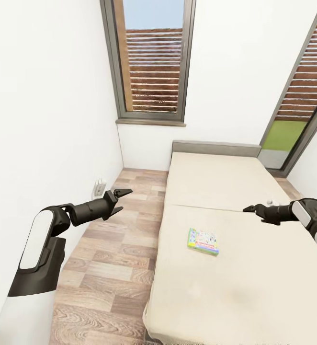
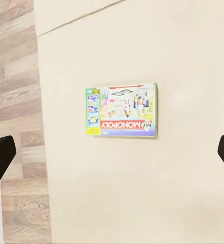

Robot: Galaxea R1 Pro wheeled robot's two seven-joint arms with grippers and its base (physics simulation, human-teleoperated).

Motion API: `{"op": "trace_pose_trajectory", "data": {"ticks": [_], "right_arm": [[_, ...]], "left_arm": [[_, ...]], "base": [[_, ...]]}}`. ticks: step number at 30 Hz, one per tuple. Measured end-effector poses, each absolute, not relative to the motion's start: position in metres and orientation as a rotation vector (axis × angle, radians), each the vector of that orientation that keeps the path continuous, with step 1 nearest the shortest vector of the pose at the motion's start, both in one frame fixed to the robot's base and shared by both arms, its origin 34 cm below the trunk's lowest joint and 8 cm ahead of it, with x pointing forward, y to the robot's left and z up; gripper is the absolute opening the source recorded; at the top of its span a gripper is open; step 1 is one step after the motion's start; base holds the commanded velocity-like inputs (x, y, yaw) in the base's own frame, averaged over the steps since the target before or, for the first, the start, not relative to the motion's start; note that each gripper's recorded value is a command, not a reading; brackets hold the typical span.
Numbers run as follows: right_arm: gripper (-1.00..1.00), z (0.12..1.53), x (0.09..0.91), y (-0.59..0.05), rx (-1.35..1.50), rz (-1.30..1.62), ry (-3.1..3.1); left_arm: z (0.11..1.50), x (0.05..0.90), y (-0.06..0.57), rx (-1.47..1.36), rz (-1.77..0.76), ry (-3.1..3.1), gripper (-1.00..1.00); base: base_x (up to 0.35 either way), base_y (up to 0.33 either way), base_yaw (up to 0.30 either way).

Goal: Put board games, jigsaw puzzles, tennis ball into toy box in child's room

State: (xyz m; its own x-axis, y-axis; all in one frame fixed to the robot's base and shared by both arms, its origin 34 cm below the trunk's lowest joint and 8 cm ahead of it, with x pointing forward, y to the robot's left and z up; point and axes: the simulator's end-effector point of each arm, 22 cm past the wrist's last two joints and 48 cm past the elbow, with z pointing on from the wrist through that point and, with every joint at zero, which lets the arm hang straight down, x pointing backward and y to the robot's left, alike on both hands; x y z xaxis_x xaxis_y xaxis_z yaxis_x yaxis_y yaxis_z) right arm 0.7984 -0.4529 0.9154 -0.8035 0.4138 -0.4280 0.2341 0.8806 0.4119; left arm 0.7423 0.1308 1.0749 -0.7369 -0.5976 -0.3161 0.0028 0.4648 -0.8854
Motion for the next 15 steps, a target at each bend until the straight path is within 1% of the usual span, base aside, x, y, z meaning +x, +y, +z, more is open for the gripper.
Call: {"op": "trace_pose_trajectory", "data": {"ticks": [15], "right_arm": [[1.00,0.904,0.819,-0.441,0.411,0.447,2.462]], "left_arm": [[1.058,0.744,0.131,-0.516,-1.277,2.126,1.00]], "base": [[0.000,0.000,0.000]]}}
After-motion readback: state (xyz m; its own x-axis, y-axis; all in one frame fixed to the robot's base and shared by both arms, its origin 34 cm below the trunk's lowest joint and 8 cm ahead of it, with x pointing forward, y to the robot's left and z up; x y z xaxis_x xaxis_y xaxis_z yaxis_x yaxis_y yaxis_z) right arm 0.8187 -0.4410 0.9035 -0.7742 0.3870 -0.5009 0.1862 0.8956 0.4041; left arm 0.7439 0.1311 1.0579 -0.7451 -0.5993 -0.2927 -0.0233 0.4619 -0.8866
